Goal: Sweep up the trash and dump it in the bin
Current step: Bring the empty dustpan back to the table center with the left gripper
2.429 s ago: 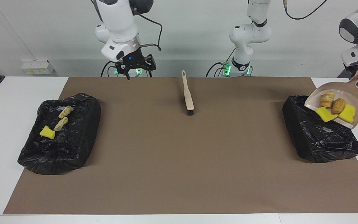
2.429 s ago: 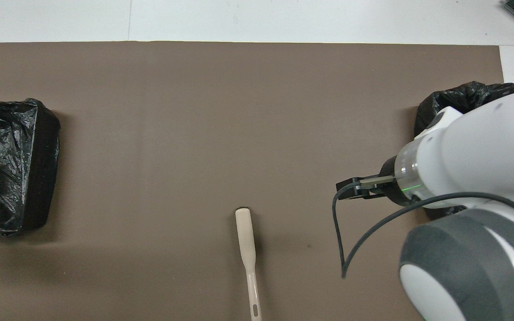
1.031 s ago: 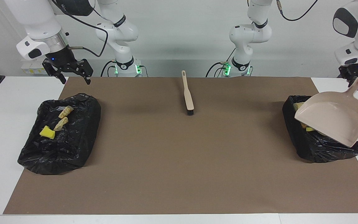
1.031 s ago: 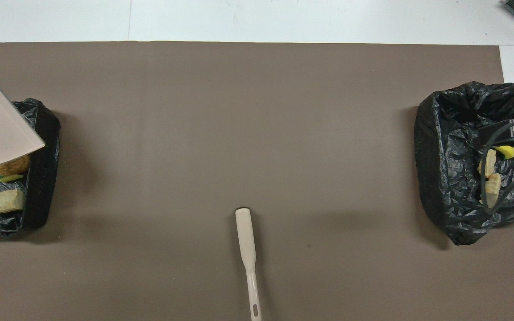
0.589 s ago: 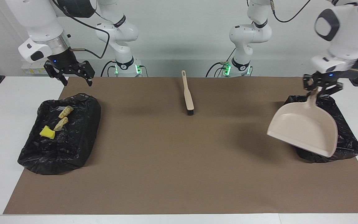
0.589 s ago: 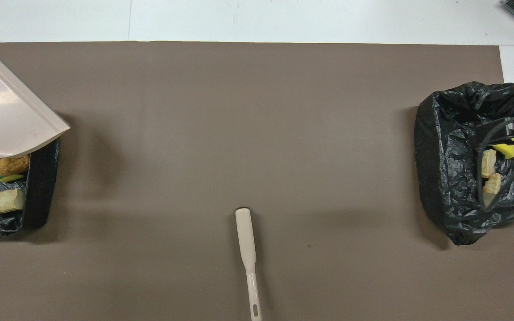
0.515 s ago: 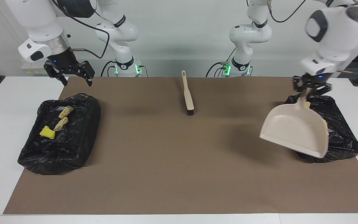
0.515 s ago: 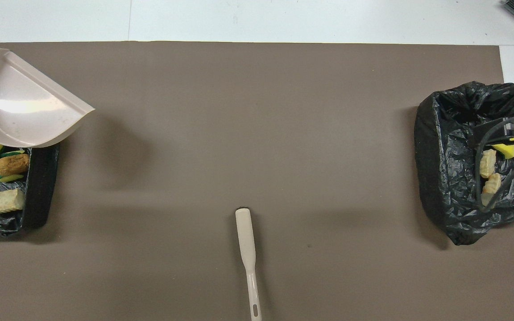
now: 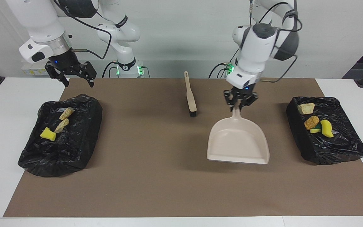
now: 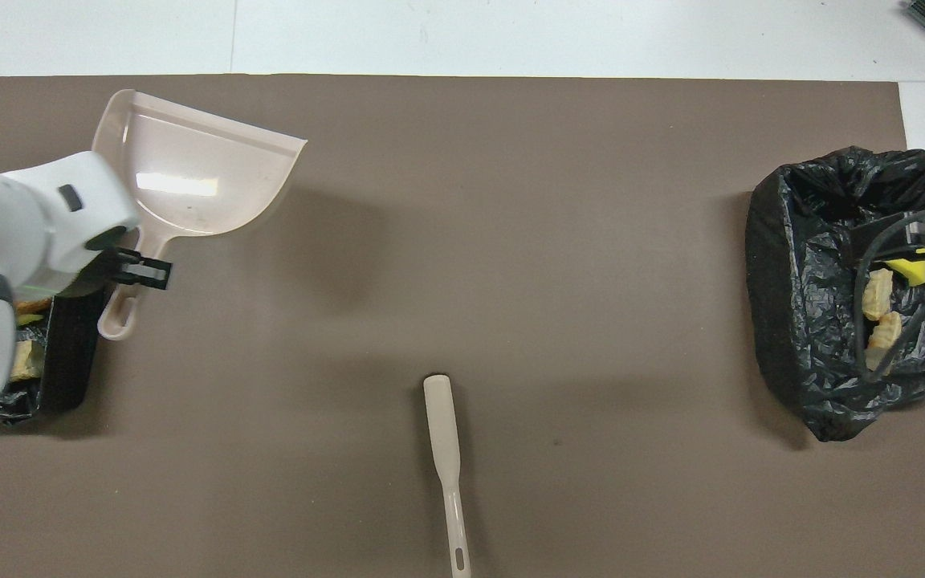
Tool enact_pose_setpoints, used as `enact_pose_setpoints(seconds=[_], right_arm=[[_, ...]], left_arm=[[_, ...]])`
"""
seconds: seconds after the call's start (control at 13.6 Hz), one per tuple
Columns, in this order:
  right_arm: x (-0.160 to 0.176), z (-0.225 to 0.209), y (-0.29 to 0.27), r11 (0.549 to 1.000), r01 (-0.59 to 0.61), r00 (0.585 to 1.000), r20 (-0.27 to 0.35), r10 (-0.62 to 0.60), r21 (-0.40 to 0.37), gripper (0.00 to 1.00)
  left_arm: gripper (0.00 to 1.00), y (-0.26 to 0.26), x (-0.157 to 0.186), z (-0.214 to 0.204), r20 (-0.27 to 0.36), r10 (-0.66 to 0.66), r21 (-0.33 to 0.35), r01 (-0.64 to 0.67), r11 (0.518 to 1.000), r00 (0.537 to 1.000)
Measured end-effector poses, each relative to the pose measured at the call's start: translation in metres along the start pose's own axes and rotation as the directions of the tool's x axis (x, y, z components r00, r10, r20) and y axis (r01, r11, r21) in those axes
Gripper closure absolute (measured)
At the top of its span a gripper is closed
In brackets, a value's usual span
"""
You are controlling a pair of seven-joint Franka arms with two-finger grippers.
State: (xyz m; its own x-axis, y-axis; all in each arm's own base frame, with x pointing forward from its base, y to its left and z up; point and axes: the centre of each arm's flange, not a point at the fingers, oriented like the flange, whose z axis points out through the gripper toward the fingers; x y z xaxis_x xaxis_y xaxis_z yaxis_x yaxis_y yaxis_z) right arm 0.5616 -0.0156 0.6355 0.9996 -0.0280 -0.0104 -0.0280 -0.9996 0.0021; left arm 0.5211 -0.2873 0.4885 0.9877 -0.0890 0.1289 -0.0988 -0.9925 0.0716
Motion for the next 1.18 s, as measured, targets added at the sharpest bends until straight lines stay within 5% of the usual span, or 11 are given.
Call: enact_pose_setpoints(seconds=[0.37, 1.1, 1.18], right_arm=[[0.0, 0.0, 0.0, 1.0, 0.0, 1.0, 0.0, 0.0, 0.0, 0.0], [0.0, 0.0, 0.0, 1.0, 0.0, 1.0, 0.0, 0.0, 0.0, 0.0], [0.0, 0.0, 0.0, 1.0, 0.0, 1.0, 0.0, 0.0, 0.0, 0.0]], left_arm=[[0.69, 0.105, -0.025, 0.1, -0.015, -0.079, -0.062, 0.078, 0.995, 0.997], [0.69, 0.14, -0.048, 0.149, -0.054, -0.122, 0.011, 0.123, 0.992, 0.991], [0.63, 0.14, -0.047, 0.148, -0.059, -0.129, 0.008, 0.13, 0.992, 0.99]])
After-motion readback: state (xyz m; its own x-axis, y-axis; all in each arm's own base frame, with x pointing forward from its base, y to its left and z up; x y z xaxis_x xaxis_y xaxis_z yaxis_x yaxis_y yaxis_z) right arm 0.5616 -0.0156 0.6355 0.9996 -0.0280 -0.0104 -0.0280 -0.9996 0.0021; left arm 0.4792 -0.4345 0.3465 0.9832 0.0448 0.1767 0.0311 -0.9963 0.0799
